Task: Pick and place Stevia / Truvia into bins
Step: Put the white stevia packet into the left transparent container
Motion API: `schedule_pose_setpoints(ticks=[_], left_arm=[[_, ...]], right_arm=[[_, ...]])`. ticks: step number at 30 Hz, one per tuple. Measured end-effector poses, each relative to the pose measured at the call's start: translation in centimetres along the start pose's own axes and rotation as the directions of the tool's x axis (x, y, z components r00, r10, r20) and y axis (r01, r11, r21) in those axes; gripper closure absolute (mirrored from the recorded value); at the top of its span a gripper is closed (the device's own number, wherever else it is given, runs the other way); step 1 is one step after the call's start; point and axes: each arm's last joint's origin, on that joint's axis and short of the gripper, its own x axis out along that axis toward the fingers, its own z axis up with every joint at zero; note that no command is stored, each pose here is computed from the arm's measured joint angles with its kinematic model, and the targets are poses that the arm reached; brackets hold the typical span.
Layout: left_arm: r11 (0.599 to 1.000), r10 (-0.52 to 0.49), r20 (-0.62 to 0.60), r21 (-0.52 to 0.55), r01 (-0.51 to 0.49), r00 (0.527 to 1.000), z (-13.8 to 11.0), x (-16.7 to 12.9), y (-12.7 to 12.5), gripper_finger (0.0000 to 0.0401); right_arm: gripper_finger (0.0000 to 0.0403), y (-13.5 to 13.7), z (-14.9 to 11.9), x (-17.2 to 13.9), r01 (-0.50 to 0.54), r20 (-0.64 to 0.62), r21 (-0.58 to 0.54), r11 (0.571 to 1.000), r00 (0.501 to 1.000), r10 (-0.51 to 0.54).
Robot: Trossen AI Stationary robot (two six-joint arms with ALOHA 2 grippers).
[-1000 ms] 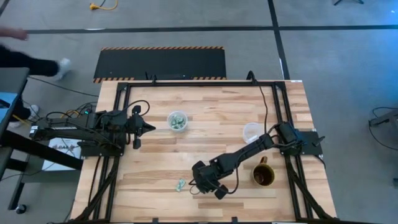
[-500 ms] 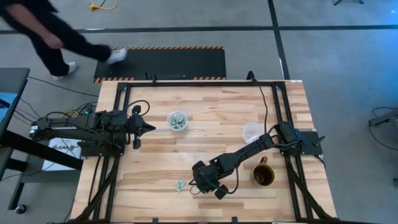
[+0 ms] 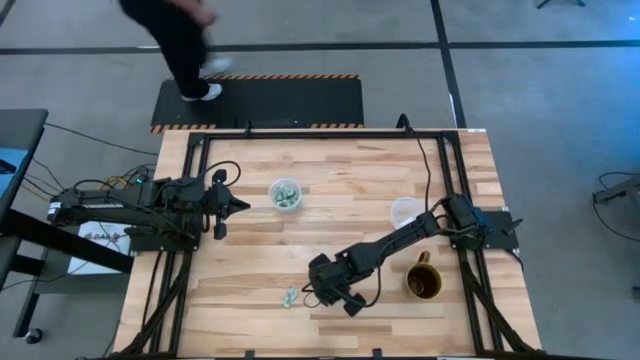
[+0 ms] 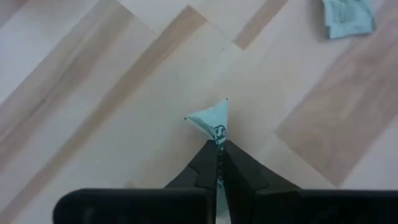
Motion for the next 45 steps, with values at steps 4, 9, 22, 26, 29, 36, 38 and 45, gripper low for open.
schedule_pose_setpoints(ticks=[4,9,22,26,29,36,38,45], left_arm=[[1.0,0.0,0.0,0.0,0.0,1.0,0.0,0.0,0.0,0.0401],[1.0,0.0,0.001,0.0,0.0,1.0,0.0,0.0,0.0,0.0401],[1.0,0.0,0.001,0.0,0.0,1.0,0.0,0.0,0.0,0.0401],[1.0,0.0,0.001,0.0,0.0,1.0,0.0,0.0,0.0,0.0401],[1.0,0.0,0.0,0.0,0.0,1.0,0.0,0.0,0.0,0.0401],[1.0,0.0,0.0,0.0,0.0,1.0,0.0,0.0,0.0,0.0401],[1.0,0.0,0.001,0.0,0.0,1.0,0.0,0.0,0.0,0.0401],[1.0,0.0,0.0,0.0,0.0,1.0,0.0,0.0,0.0,0.0401]], right_arm=[[0.0393,-0.3,1.0,-1.2,0.065,-0.044,-0.002,0.998,0.997,-0.065],[0.0399,-0.9,1.9,-3.2,0.137,-0.114,-0.024,0.99,0.984,-0.139],[0.0402,-10.5,-1.6,-15.4,0.423,0.084,0.174,0.889,0.893,-0.441],[0.0402,-14.3,-3.5,-19.5,0.415,0.293,0.285,0.864,0.82,-0.491],[0.0402,-16.8,-4.7,-20.5,0.403,0.385,0.349,0.846,0.762,-0.521],[0.0403,-21.6,-8.8,-16.8,0.313,0.355,0.49,0.813,0.78,-0.515],[0.0403,-22.6,-9.9,-15.8,0.28,0.35,0.522,0.806,0.791,-0.502],[0.0392,-24.3,-12.0,-13.1,0.228,0.322,0.592,0.773,0.813,-0.486]])
